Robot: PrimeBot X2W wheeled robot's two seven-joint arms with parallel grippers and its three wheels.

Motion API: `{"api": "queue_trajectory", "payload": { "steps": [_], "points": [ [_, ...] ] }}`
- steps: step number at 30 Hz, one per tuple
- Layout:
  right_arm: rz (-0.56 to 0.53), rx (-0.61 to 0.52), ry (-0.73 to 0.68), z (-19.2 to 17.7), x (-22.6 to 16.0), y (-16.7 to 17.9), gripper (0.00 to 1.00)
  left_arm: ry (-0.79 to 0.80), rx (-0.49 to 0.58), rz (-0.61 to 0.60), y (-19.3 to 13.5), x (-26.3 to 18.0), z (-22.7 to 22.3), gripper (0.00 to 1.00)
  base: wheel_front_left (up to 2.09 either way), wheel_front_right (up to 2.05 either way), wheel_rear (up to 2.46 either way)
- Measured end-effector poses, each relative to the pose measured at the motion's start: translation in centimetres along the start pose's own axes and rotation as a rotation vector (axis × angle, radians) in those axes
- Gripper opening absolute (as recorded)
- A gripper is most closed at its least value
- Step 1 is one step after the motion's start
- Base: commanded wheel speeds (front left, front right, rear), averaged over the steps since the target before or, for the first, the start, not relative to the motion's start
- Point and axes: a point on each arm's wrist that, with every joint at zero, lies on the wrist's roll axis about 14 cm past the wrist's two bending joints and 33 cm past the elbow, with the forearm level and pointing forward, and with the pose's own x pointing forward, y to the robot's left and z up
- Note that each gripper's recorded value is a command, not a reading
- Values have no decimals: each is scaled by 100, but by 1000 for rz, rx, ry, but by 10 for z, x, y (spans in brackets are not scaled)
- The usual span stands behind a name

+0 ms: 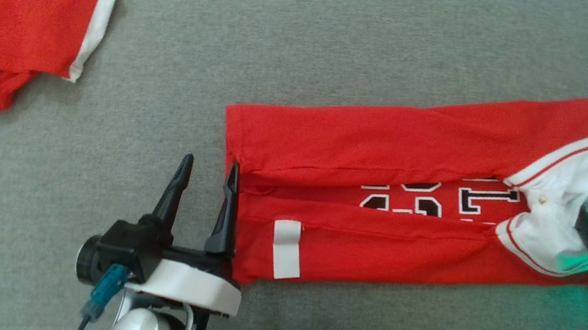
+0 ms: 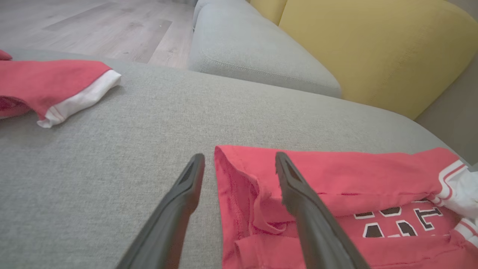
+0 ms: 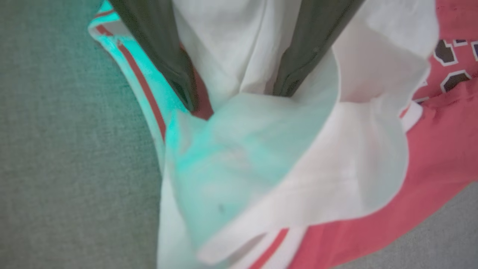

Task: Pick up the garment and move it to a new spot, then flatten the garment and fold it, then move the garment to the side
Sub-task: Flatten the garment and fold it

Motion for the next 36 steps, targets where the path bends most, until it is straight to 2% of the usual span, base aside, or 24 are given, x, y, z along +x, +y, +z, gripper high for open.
{"api": "queue_trajectory", "payload": {
  "steps": [9, 16, 26, 27, 28, 29, 30, 33, 36],
  "points": [
    [-49, -8, -16, 21, 16, -6, 100, 19, 24, 21, 15, -7, -9, 100, 0, 0, 0],
    [-119, -32, -12, 29, 21, -26, 100, 9, 19, 41, 24, -9, -6, 100, 0, 0, 0],
    [-118, -62, 19, 27, 26, -26, 100, 18, 16, 49, 27, -7, -9, 100, 0, 0, 0],
    [-114, -61, 22, 26, 25, -25, 67, 19, 13, 49, 27, -7, -9, 100, 0, 0, 0],
    [-108, -63, 26, 26, 26, -24, 67, 20, 12, 48, 27, -7, -9, 100, 0, 0, 0],
    [-100, -63, 29, 25, 26, -22, 21, 20, 12, 46, 26, -7, -10, 100, 0, 0, 0],
    [-91, -58, 29, 25, 26, -20, 0, 20, 11, 45, 26, -6, -10, 100, 0, 0, 0],
    [-38, -12, 15, 25, 26, -11, 0, 19, 11, 41, 25, -6, -9, 100, 0, 0, 0],
    [-31, 25, -21, 28, 23, -14, 0, 16, 10, 35, 23, -5, -8, 100, 0, 0, 0]
  ]
}}
